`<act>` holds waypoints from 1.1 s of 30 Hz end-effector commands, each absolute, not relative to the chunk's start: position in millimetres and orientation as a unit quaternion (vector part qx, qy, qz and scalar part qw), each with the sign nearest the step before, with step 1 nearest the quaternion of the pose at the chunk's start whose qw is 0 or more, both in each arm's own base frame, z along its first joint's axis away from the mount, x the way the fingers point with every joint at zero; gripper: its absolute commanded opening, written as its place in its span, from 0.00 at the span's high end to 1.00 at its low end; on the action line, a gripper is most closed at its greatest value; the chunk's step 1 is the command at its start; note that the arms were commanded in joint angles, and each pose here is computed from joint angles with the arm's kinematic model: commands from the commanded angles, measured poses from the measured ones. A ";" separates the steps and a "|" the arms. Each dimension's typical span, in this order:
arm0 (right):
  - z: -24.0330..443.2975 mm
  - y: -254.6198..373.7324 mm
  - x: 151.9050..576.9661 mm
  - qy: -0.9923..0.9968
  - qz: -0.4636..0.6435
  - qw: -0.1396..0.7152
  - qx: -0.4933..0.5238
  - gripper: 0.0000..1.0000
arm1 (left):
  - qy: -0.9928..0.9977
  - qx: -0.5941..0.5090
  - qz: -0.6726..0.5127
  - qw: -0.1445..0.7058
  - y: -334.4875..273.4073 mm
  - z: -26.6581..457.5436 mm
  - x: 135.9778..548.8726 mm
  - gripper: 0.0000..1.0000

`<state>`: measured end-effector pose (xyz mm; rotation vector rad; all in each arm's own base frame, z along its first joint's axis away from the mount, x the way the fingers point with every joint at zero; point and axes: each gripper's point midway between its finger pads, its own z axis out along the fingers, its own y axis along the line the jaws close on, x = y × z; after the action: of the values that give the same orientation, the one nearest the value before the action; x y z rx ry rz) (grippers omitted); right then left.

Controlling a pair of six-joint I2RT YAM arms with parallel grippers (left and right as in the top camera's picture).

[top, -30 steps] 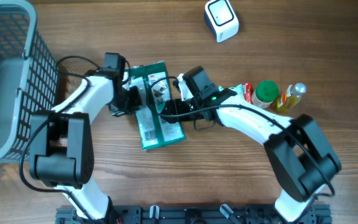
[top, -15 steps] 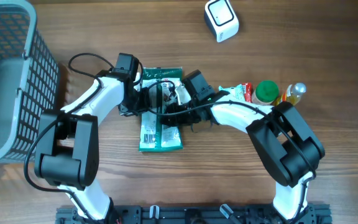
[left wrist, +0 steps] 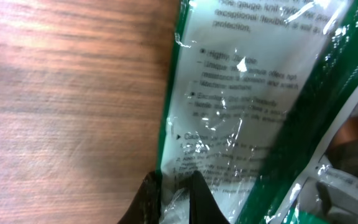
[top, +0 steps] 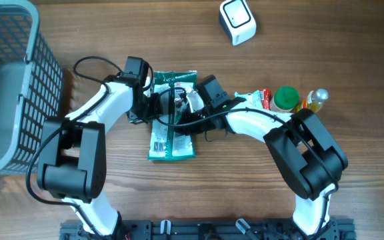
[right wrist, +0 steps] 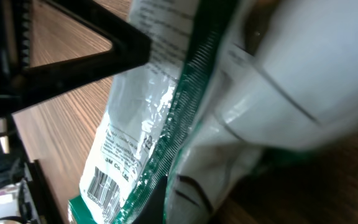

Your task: Scan the item barcode

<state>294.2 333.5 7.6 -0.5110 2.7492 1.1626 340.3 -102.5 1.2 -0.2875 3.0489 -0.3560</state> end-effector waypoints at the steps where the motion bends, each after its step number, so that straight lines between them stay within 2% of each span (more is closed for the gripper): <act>1: -9.2 327.0 295.5 0.915 0.352 0.070 -0.186 0.96 | 0.982 -0.114 -0.128 0.080 -84.3 42.9 367.9 0.95; 4: -10.0 326.0 295.6 0.916 0.349 0.070 -0.185 0.96 | 0.971 -0.133 -0.139 0.145 -65.1 88.9 386.8 0.89; 5: -10.0 326.0 295.6 0.916 0.349 0.070 -0.185 0.96 | 0.967 -0.139 -0.141 0.162 -58.5 100.7 388.9 0.79; 6: -10.0 326.0 295.6 0.916 0.349 0.070 -0.185 0.96 | 0.966 -0.137 -0.139 0.170 -53.2 106.8 388.8 0.78; 14: -12.3 323.5 294.8 0.914 0.340 0.076 -0.205 0.96 | 0.977 -0.146 -0.032 0.150 -14.4 93.8 373.2 0.74; 16: -12.6 323.1 294.4 0.915 0.340 0.075 -0.205 0.96 | 0.978 -0.147 -0.027 0.144 -13.1 92.6 369.7 0.66; 17: -12.9 322.8 293.9 0.915 0.339 0.073 -0.205 0.96 | 0.979 -0.147 -0.027 0.141 -13.2 92.2 368.4 0.61; 18: -13.4 322.2 293.5 0.916 0.338 0.072 -0.205 0.96 | 0.980 -0.147 -0.026 0.135 -13.3 91.4 365.6 0.14; 19: -13.6 321.9 293.6 0.916 0.337 0.072 -0.204 0.96 | 0.980 -0.147 -0.025 0.129 -13.2 90.6 362.6 0.00; 29: -14.9 320.4 291.2 0.918 0.335 0.065 -0.201 0.95 | 0.980 -0.147 -0.025 0.129 -13.0 90.6 362.8 0.00; 30: -14.9 320.4 291.2 0.919 0.335 0.064 -0.198 0.90 | 0.980 -0.147 -0.025 0.129 -13.2 90.6 362.8 0.00; 33: -13.2 321.9 289.3 0.919 0.344 0.055 -0.187 0.87 | 0.980 -0.147 -0.025 0.129 -13.2 90.6 362.9 0.00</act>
<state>295.4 325.7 -0.8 -0.5869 2.7428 1.0577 363.7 -17.1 95.5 -0.4308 2.8366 -0.1033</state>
